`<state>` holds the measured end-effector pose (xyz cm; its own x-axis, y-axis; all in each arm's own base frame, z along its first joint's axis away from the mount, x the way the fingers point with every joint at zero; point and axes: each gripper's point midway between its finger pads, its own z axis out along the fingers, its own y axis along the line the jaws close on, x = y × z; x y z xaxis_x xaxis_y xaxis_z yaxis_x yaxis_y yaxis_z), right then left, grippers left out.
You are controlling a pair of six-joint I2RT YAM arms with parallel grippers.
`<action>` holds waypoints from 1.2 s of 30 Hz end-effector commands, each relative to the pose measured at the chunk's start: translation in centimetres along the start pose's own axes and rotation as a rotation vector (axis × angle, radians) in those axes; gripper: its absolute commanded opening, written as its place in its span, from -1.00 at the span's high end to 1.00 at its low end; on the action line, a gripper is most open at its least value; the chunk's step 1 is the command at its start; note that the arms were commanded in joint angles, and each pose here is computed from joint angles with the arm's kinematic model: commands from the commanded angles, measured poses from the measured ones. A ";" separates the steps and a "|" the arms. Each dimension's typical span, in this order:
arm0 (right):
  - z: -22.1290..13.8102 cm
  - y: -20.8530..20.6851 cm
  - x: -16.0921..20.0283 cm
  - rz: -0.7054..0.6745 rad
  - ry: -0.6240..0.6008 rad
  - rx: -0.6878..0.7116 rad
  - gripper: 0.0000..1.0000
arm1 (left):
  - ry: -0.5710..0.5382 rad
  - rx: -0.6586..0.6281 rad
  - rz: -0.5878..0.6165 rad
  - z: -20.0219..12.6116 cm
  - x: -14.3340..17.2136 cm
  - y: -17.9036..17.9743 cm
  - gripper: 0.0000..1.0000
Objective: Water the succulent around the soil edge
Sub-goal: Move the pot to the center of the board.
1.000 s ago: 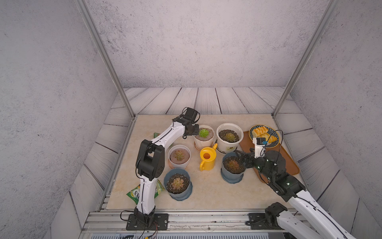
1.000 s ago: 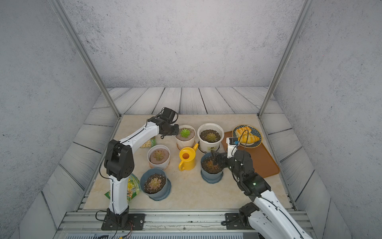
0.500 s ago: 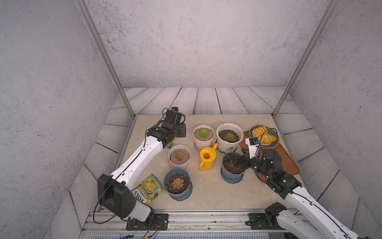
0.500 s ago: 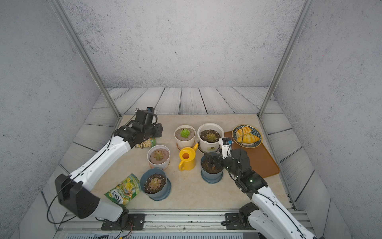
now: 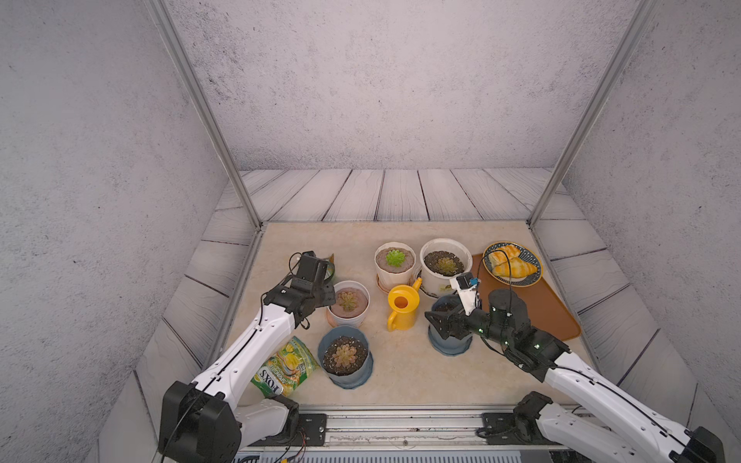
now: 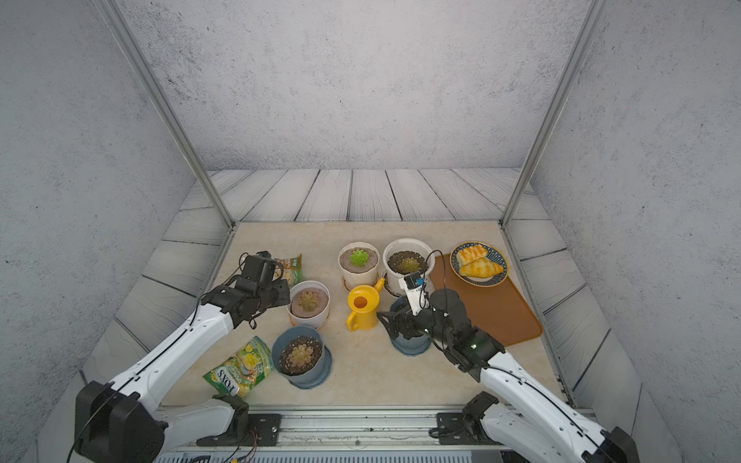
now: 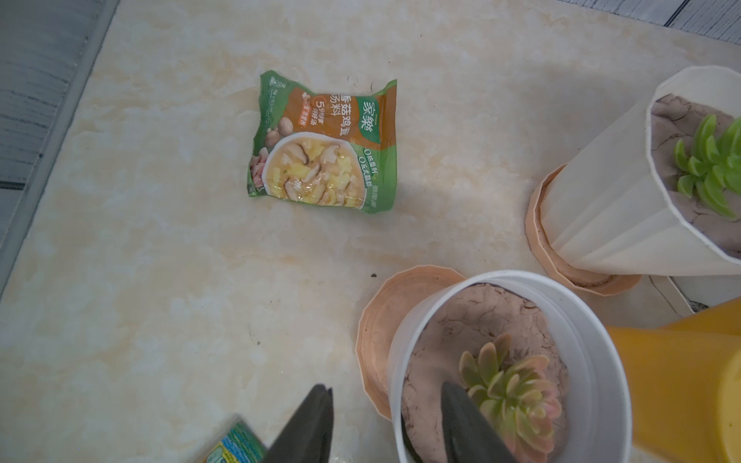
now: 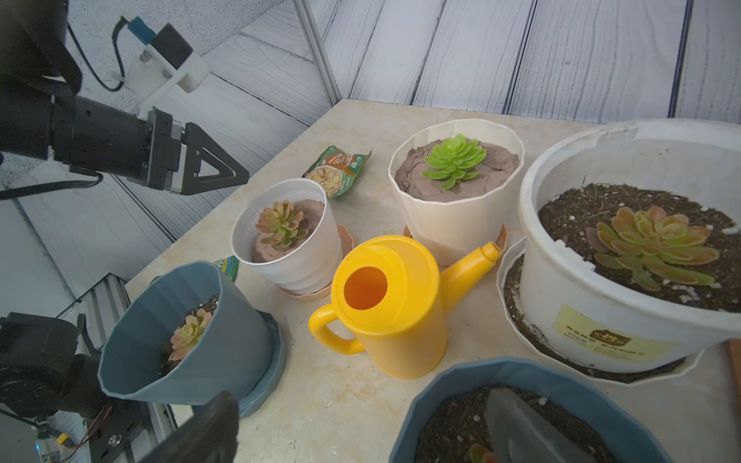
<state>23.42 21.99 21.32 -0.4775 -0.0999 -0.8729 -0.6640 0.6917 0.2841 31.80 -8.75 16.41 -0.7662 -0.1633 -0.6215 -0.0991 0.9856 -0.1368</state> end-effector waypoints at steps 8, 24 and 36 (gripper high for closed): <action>-0.5 -1.2 -1.4 -0.024 -0.055 0.087 -1.00 | 0.076 -0.041 0.000 3.1 1.5 0.4 0.25; -1.8 -2.3 -2.0 -0.024 -0.112 0.164 -1.00 | 0.151 0.010 0.035 5.3 2.9 -0.9 0.96; -2.2 -2.7 -2.1 -0.020 -0.133 0.192 -1.00 | 0.141 -0.077 0.065 6.9 1.5 -0.6 0.97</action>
<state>24.93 19.12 22.74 -0.4043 -0.0456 -0.9135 -0.5563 0.8051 0.2060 35.51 -10.46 12.04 -0.8175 -0.1318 -0.5607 -0.0855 0.9904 -0.1082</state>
